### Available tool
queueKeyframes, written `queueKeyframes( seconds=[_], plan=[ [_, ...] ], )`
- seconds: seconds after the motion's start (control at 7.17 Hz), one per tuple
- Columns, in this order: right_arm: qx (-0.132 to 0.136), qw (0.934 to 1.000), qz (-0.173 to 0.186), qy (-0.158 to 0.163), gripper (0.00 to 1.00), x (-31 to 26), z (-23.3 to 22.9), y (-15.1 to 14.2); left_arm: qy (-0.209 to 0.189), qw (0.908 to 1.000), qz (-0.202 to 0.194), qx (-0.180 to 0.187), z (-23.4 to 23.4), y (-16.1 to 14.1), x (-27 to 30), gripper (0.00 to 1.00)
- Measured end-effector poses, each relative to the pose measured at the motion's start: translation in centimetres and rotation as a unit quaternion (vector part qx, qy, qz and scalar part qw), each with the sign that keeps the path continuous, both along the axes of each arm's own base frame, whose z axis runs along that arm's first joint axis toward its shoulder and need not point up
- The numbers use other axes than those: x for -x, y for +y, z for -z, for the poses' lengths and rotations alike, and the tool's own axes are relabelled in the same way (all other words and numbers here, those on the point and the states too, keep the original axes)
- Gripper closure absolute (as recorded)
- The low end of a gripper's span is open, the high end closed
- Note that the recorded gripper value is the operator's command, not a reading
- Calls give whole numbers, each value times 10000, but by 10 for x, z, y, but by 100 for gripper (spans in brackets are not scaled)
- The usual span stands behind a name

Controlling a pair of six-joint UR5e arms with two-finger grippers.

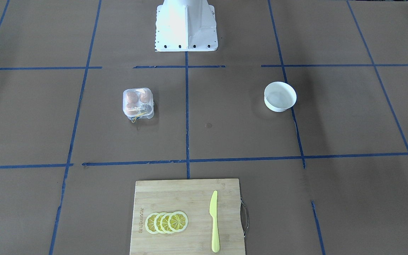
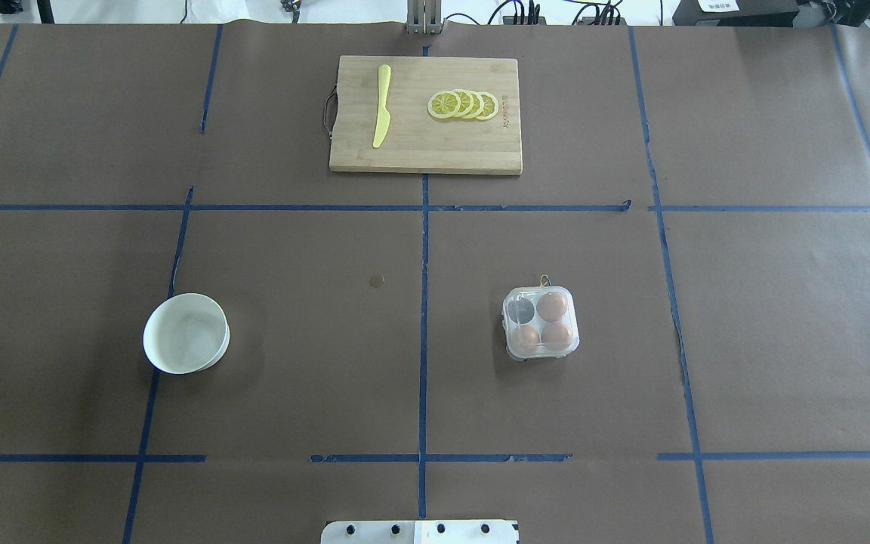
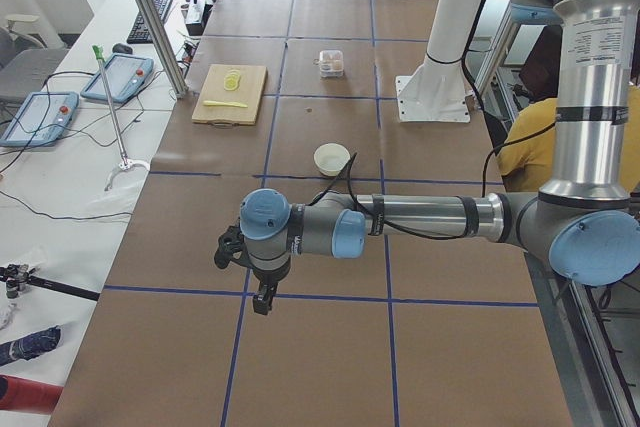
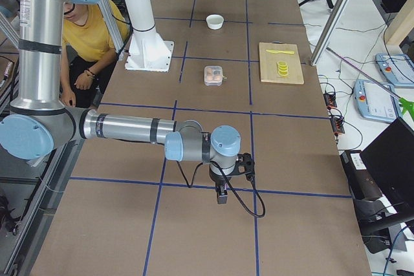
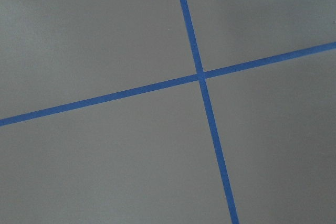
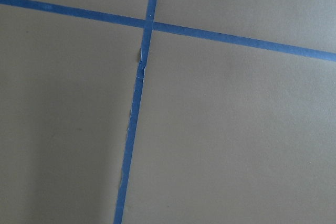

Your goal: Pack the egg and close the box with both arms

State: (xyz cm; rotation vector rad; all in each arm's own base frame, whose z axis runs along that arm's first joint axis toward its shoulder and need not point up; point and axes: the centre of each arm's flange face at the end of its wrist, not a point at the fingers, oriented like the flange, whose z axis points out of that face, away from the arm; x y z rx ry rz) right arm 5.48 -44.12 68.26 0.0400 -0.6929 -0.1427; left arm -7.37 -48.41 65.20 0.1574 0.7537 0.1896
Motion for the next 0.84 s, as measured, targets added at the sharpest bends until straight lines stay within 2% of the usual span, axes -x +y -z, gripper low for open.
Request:
queueKeyframes(
  seconds=[0.84],
  plan=[
    [7,10000,4,-6,0,0,-1,0,0,10000,0,-8,1,0,0,0]
  ],
)
